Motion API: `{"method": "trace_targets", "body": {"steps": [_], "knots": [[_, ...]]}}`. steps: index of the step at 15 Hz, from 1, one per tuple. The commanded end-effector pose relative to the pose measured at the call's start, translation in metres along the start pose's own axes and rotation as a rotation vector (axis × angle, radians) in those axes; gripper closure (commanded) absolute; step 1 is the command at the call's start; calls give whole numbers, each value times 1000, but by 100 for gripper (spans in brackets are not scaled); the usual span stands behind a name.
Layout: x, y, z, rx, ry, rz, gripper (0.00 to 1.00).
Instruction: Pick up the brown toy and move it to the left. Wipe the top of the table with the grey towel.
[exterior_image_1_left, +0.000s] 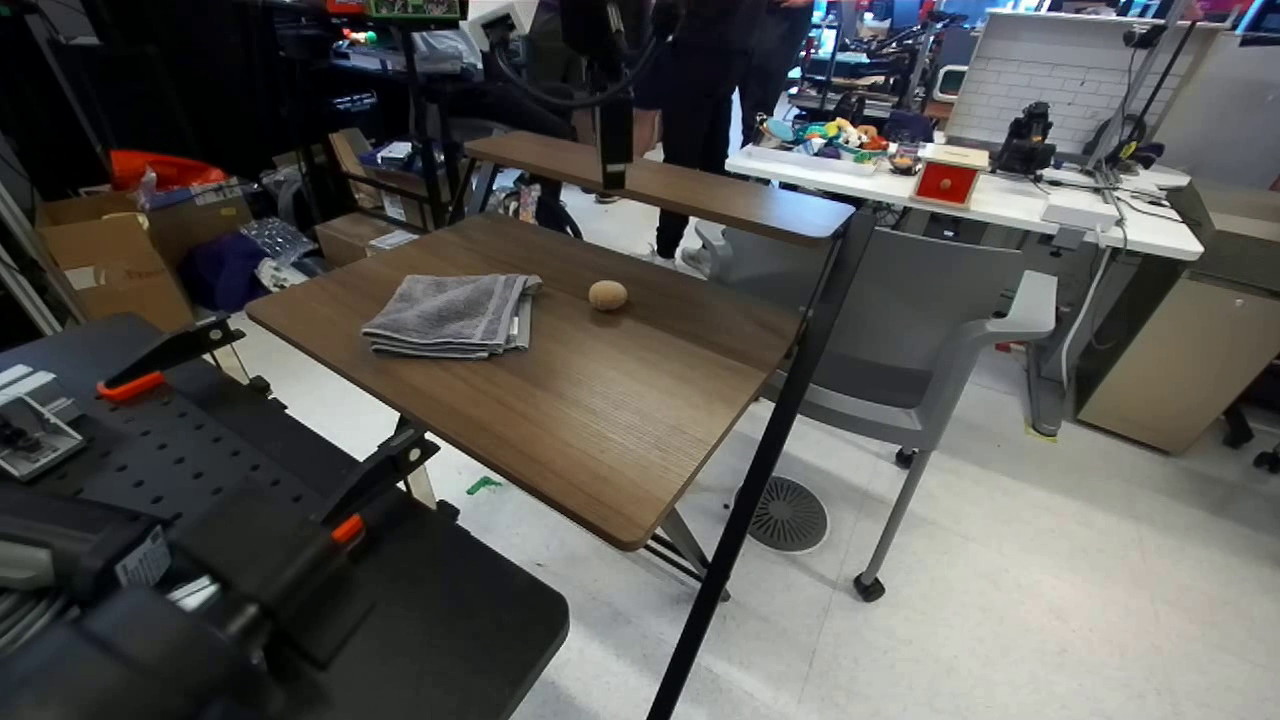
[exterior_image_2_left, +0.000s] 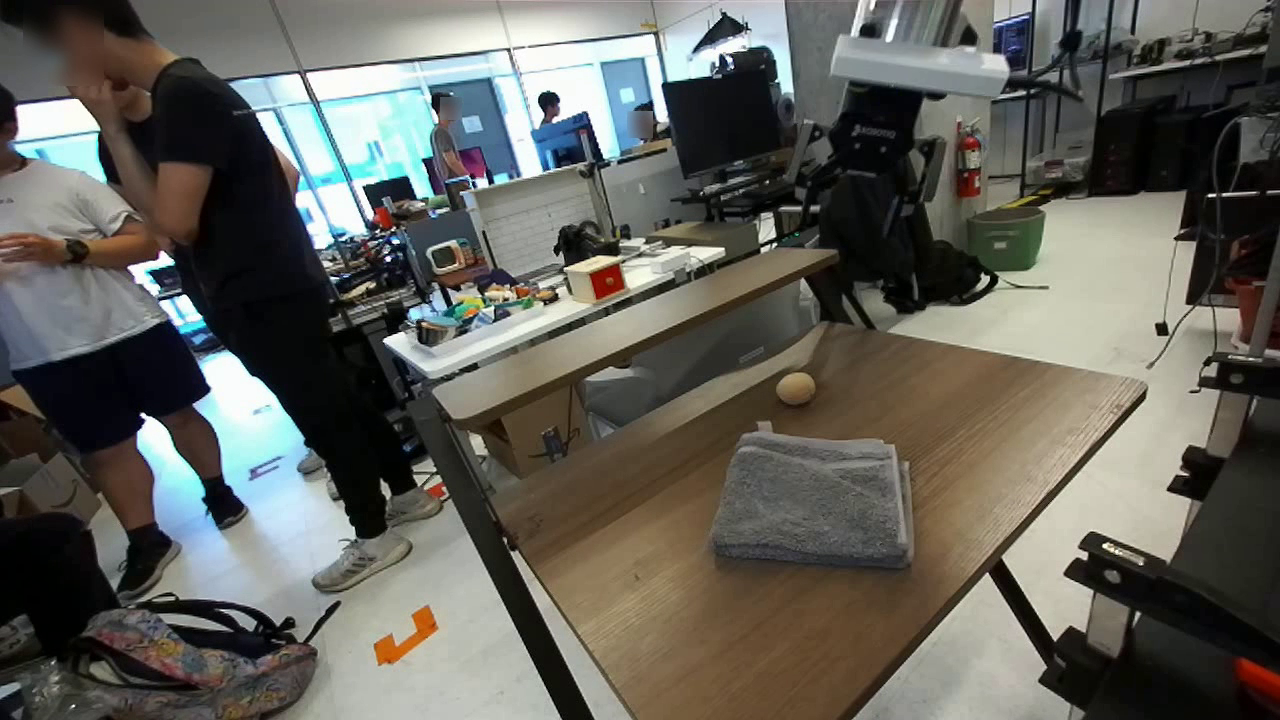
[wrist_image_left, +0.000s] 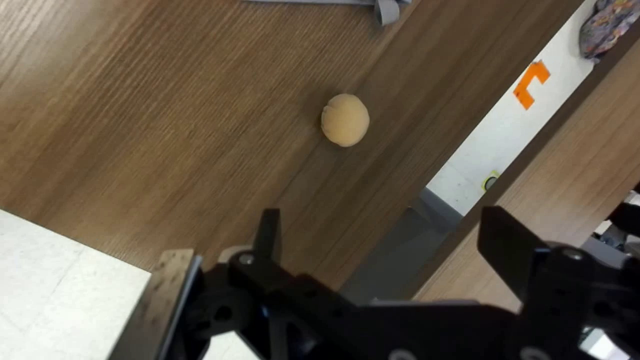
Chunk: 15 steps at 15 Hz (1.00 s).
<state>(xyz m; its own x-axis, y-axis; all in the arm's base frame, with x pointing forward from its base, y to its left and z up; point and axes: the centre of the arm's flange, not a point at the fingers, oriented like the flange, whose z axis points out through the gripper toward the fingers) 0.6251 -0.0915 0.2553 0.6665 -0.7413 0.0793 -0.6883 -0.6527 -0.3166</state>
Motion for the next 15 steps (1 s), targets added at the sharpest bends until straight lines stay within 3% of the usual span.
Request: {"method": "trace_targets", "body": {"steps": [1, 4, 6, 8, 9, 15], "knots": [[29, -33, 60, -112, 90, 16, 0], [40, -33, 100, -271, 93, -69, 0], [46, -31, 125, -332, 63, -101, 0], [45, -34, 143, -314, -5, -57, 0], [25, -15, 125, -315, 31, -83, 0], [29, -22, 139, -319, 12, -76, 0]]}}
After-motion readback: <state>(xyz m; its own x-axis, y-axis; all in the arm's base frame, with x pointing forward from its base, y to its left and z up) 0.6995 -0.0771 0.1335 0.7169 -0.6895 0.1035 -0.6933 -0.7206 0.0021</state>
